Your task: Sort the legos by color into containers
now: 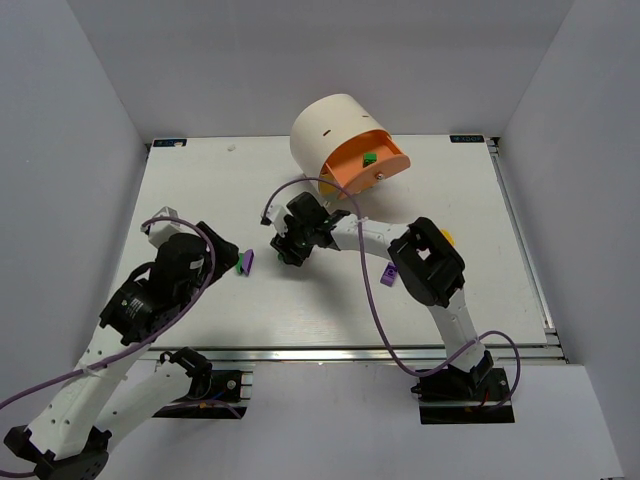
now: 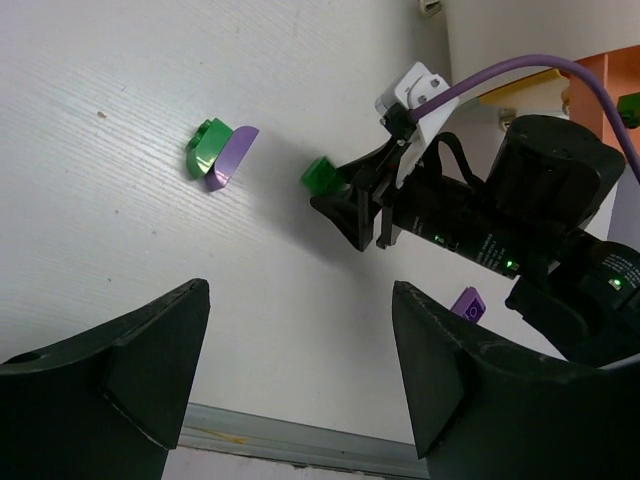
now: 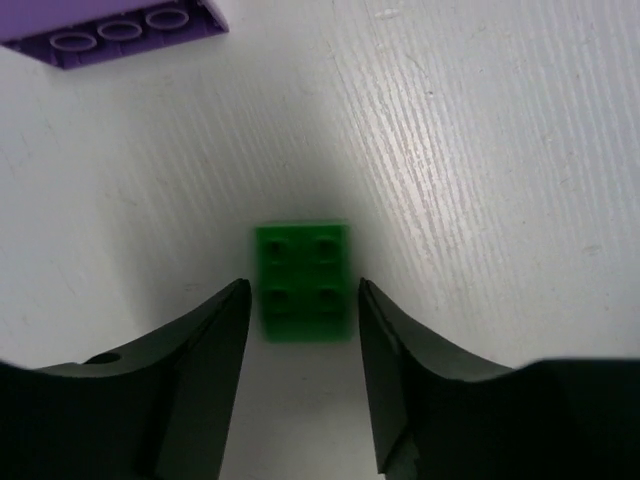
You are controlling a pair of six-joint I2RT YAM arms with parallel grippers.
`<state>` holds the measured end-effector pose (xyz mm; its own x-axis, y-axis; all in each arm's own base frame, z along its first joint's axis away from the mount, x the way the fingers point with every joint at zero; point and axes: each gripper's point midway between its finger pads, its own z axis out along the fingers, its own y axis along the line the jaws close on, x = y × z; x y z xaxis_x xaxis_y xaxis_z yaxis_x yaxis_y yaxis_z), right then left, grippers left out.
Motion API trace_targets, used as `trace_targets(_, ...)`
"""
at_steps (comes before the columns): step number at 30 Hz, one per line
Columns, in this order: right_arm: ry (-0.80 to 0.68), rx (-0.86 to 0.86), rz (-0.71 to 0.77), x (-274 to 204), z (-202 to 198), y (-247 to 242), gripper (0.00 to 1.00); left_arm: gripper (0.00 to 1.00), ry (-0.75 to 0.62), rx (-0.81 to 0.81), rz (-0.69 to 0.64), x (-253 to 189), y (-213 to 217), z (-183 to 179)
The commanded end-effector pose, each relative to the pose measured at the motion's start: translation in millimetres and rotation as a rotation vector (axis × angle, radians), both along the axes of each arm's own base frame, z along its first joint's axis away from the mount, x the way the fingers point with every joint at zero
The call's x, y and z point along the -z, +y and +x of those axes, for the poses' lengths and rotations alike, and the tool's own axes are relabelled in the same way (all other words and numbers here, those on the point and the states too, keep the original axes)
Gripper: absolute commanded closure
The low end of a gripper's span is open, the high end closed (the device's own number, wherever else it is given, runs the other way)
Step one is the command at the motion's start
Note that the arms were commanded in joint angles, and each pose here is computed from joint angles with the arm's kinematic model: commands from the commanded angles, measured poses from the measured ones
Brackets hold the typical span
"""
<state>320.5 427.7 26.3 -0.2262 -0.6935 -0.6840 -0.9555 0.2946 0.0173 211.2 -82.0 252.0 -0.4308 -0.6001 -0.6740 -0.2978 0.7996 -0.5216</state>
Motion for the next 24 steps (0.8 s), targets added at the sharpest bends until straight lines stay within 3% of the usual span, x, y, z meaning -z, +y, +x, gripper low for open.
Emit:
trace_targets(1,-0.031,-0.019,0.017,-3,3,12,0.50,0.17,0.018,-0.055,-0.028,8,7,-5)
trace_targets(3,-0.030,-0.038,0.020,-3,-1,10,0.63,0.17,0.035,-0.063,-0.029,17,8,-7)
trace_targets(4,-0.037,-0.049,0.037,-11,-1,10,0.75,0.17,0.038,-0.069,-0.038,20,8,-8)
trace_targets(9,-0.011,-0.171,0.155,-54,-27,10,0.95,0.17,0.082,-0.092,-0.034,42,11,-12)
trace_targets(13,-0.054,-0.267,0.338,-156,-43,2,1.00,0.16,0.122,-0.110,-0.018,59,11,-13)
trace_targets(19,-0.158,-0.191,0.521,-285,-27,-34,1.00,0.15,0.161,-0.103,-0.013,83,3,-6)
trace_targets(22,-0.242,-0.055,0.554,-325,0,-56,1.00,0.15,0.163,-0.088,-0.020,89,-3,-2)
trace_targets(24,-0.302,0.129,0.538,-336,37,-77,1.00,0.14,0.165,-0.076,-0.017,91,-6,0)
